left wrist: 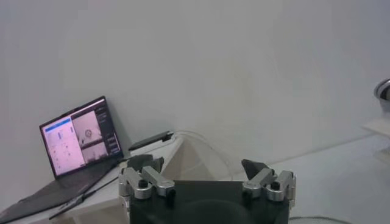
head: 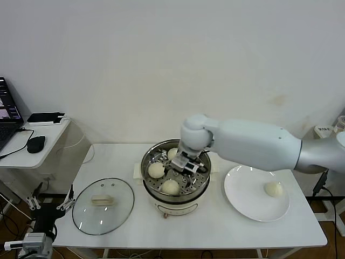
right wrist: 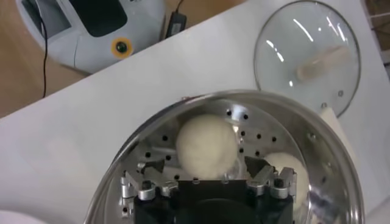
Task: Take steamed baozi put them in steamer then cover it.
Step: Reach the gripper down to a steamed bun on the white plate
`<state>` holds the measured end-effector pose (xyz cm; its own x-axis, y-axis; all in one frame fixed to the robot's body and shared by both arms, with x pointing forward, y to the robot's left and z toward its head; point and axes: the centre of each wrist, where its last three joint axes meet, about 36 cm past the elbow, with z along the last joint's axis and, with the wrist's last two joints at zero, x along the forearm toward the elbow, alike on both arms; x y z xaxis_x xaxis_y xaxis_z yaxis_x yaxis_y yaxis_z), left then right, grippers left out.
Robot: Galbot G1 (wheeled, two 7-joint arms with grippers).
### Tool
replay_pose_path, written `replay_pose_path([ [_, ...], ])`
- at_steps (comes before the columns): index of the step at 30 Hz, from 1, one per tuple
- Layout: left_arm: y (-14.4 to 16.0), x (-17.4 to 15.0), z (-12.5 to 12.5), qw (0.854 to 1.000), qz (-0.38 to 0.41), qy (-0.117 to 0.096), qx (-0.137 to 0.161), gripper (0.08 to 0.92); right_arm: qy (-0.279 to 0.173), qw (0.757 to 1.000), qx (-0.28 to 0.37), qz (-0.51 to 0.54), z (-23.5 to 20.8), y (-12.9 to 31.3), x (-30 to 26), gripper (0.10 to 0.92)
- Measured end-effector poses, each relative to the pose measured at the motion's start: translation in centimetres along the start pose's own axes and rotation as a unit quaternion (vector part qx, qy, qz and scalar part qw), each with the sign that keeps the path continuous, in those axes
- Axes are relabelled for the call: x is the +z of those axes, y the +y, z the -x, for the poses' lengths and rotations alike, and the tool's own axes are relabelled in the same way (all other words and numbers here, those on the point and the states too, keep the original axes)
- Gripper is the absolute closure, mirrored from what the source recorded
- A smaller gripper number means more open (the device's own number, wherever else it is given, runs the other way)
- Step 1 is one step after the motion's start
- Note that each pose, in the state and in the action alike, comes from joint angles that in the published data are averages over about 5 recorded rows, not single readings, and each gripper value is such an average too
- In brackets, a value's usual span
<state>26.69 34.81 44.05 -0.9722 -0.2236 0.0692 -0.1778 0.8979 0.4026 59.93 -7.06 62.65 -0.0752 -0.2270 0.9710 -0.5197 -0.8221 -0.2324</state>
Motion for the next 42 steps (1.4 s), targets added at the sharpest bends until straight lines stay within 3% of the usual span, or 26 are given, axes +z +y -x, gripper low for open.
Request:
replay_pose_path([
  [9,0.2,0.1,0.7,1.000,0.002,-0.002,0.004,0.177,0.054,0.990,0.041,0.127,-5.4,3.4,5.1,0.200],
  [18,0.0,0.1,1.3,1.000,0.000,-0.004,0.014,0.177,0.098,0.956,0.051,0.270,-7.8,13.0,11.7,0.200],
  [29,-0.8,0.0,1.7,1.000,0.000,-0.006,0.026,0.177,0.112,0.914,0.041,0.387,-5.5,25.3,17.3,0.200],
  [42,-1.0,0.2,1.3,1.000,0.002,-0.001,0.029,0.177,0.127,0.881,0.016,0.455,-0.9,35.0,20.2,0.200],
])
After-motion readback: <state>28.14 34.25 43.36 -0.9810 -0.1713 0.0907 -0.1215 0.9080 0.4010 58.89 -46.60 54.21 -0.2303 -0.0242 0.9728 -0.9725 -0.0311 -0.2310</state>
